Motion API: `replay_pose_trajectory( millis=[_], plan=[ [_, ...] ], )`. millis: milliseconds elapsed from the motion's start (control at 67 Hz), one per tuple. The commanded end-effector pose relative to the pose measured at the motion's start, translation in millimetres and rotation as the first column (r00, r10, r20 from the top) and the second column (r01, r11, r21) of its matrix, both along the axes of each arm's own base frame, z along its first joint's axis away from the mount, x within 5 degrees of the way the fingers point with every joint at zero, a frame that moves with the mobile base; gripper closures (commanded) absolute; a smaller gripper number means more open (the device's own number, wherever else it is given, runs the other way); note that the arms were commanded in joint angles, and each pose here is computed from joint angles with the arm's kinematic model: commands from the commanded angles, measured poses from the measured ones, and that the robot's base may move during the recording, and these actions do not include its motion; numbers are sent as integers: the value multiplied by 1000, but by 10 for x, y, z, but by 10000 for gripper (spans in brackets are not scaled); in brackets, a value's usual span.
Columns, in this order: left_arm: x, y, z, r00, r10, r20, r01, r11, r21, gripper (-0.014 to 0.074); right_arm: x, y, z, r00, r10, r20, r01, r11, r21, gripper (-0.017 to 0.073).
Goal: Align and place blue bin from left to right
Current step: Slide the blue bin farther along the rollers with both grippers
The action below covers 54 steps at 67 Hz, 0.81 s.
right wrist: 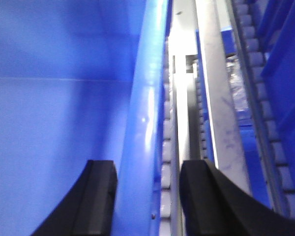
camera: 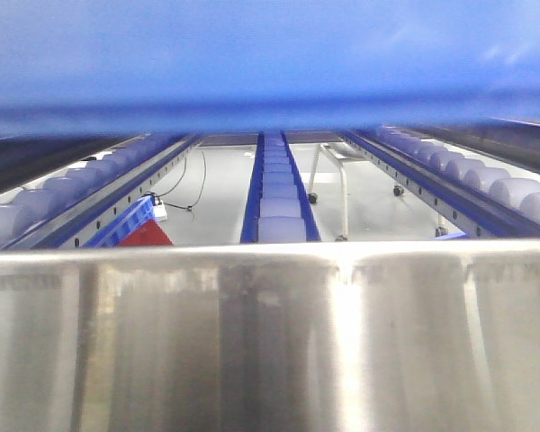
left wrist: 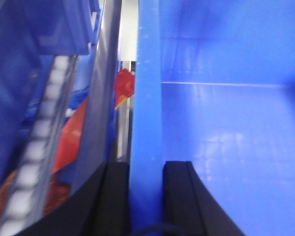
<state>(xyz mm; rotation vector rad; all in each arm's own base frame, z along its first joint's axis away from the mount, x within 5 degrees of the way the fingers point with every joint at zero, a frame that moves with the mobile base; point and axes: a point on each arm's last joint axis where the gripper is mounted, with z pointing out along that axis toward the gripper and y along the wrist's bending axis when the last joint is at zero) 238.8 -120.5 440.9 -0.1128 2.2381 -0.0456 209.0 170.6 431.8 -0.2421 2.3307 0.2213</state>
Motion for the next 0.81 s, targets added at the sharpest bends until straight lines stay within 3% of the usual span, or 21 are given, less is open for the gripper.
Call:
replay_pose_trajectory(
  millis=[0,269,418,792],
  plan=[
    [109,-43,38,998,-29,62,34,996,-81,704,142,34,4,998,-41,45,39,998,55,629],
    [344,-153,-232,999,-36,-6,36,999,-20,704,419,82,-222,996,-86,1,86,996,10,629],
    [420,-209,-330,999,-38,-35,38,999,-11,704,501,154,-343,996,-86,-26,86,996,-18,629],
    [459,-210,-337,999,-39,-12,39,999,19,694,551,197,-424,995,-87,-45,86,996,-37,629]
  ],
)
